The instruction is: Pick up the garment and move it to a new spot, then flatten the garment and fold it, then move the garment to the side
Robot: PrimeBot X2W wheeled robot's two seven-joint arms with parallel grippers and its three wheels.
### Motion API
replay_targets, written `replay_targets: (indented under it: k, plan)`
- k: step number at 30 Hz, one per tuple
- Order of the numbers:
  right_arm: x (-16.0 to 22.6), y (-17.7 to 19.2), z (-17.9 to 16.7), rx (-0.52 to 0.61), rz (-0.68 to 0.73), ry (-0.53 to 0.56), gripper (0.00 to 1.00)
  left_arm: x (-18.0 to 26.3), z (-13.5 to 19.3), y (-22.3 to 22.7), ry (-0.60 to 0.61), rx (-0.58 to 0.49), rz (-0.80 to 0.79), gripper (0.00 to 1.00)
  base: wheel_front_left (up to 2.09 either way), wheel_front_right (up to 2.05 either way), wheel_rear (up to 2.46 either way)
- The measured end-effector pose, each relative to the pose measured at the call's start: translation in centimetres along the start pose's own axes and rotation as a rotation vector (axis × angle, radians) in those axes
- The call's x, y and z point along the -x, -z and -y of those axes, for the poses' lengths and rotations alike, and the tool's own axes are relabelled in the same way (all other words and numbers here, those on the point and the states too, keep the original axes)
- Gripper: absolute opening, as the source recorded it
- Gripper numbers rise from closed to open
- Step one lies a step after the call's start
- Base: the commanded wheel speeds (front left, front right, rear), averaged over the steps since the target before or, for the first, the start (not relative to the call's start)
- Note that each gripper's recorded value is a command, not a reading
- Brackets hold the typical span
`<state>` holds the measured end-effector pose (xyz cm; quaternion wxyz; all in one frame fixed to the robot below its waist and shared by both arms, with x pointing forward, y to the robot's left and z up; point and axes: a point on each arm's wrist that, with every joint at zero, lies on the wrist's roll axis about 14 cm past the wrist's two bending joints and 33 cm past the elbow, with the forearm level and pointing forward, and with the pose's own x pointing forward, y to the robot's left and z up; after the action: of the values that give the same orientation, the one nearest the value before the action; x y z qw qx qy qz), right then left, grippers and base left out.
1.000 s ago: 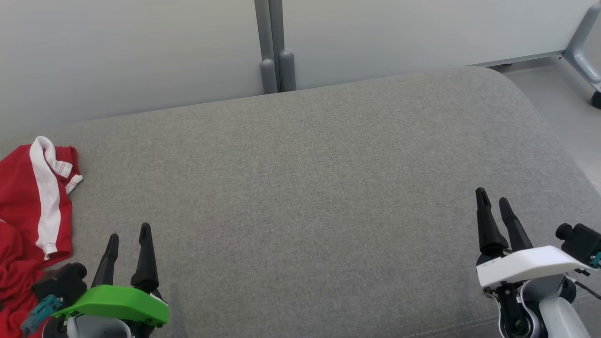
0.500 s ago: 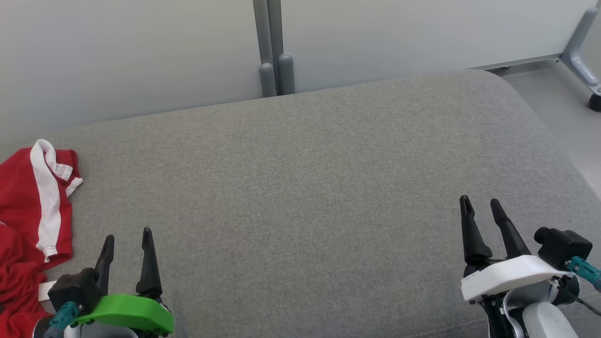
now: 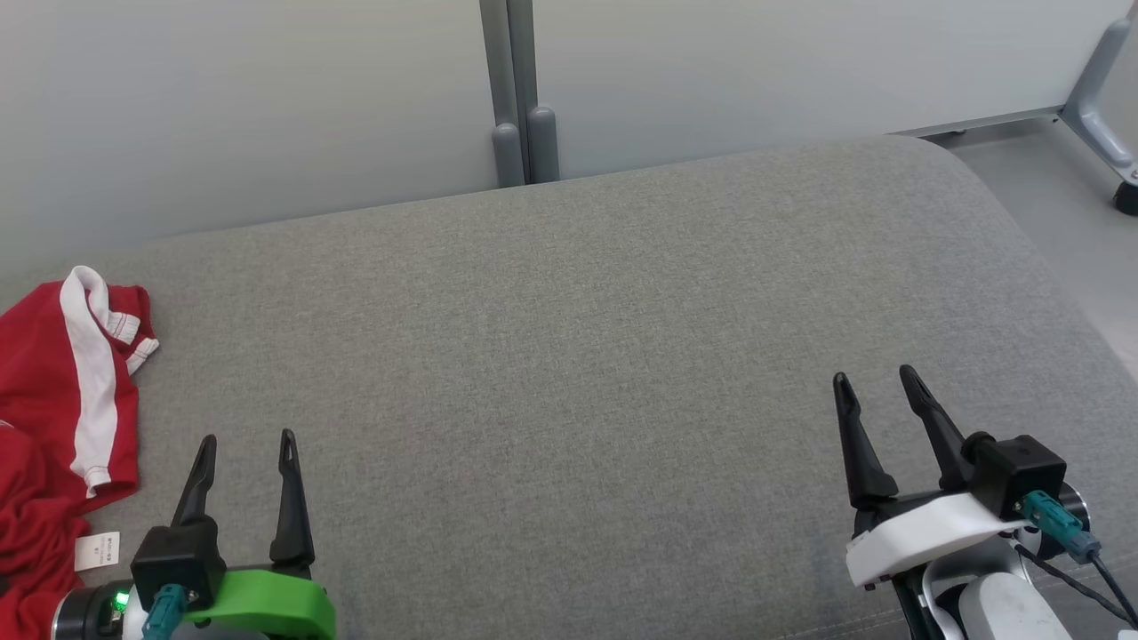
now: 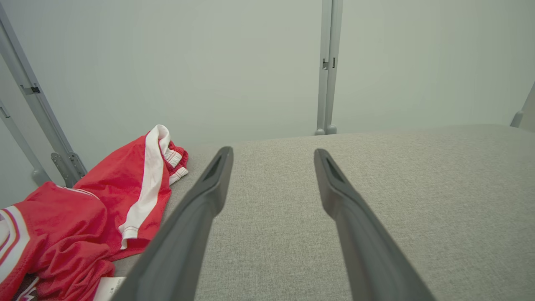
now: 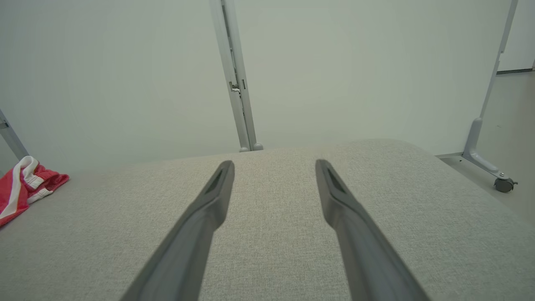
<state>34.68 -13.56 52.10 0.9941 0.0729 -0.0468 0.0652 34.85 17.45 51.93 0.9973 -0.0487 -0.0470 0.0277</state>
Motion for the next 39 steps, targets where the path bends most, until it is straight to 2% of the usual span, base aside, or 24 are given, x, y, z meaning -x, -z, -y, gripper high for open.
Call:
replay_targets:
  k: [11, 39]
  plan:
    - [-0.1, -1.0, -1.3, 0.143, 0.054, -0.054, 1.0, 0.5, 0.4, -0.6, 0.016, -0.139, 0.049, 1.0, 0.0, 0.0, 0.0]
    - [-0.3, -1.1, -1.2, 0.145, 0.057, -0.05, 1.0, 0.6, 0.2, 0.3, 0.005, -0.11, 0.018, 1.0, 0.0, 0.0, 0.0]
